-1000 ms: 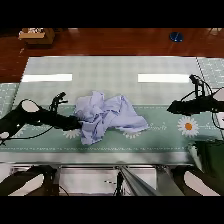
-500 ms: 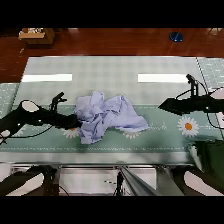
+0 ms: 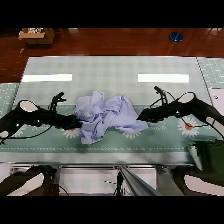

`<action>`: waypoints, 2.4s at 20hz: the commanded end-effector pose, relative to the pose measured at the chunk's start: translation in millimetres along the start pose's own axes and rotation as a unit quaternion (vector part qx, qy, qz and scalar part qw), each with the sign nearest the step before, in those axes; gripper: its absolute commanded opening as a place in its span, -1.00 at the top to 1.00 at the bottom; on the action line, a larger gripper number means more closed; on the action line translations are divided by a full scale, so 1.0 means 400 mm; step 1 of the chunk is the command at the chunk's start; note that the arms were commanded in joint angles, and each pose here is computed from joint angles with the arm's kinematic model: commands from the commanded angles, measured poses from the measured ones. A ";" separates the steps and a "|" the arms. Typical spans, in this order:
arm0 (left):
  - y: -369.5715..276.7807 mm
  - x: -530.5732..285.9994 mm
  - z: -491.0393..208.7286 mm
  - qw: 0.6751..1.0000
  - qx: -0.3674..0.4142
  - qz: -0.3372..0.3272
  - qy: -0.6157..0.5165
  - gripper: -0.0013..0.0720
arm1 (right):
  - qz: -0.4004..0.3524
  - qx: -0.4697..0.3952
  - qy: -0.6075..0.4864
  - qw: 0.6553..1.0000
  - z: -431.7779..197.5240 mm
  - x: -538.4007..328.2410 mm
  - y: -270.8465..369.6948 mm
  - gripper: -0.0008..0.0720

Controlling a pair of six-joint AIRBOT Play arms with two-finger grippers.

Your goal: Fold the shirts.

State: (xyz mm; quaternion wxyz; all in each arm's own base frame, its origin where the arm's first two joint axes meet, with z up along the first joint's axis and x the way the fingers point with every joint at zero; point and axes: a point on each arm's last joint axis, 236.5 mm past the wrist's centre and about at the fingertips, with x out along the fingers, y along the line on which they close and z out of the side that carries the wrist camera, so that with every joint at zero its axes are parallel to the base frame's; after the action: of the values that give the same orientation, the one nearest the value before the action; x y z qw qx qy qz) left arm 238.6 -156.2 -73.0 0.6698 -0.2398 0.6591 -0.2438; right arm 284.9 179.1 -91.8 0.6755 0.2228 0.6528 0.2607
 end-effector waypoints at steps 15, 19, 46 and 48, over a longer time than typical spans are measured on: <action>-0.480 -0.911 0.232 0.865 0.231 0.046 -0.443 0.91 | -0.021 -0.187 -0.397 0.898 0.210 -0.745 0.397 0.90; -0.640 -0.992 0.176 0.831 0.281 -0.013 -0.481 0.91 | -0.011 -0.219 -0.452 0.865 0.171 -0.871 0.513 0.90; -0.614 -0.974 0.008 0.869 0.281 0.093 -0.397 0.91 | -0.187 -0.117 -0.279 0.935 -0.102 -0.968 0.438 0.90; -0.517 -0.904 0.127 0.897 0.246 0.071 -0.361 0.91 | -0.179 -0.117 -0.229 0.950 -0.019 -0.909 0.399 0.90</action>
State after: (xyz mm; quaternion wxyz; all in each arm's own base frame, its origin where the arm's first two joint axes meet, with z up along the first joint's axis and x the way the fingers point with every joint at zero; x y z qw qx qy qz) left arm 239.1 -97.7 398.3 0.9382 -0.0641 0.2346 -0.2460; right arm 249.8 80.2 339.3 0.9076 0.1057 0.3720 0.1635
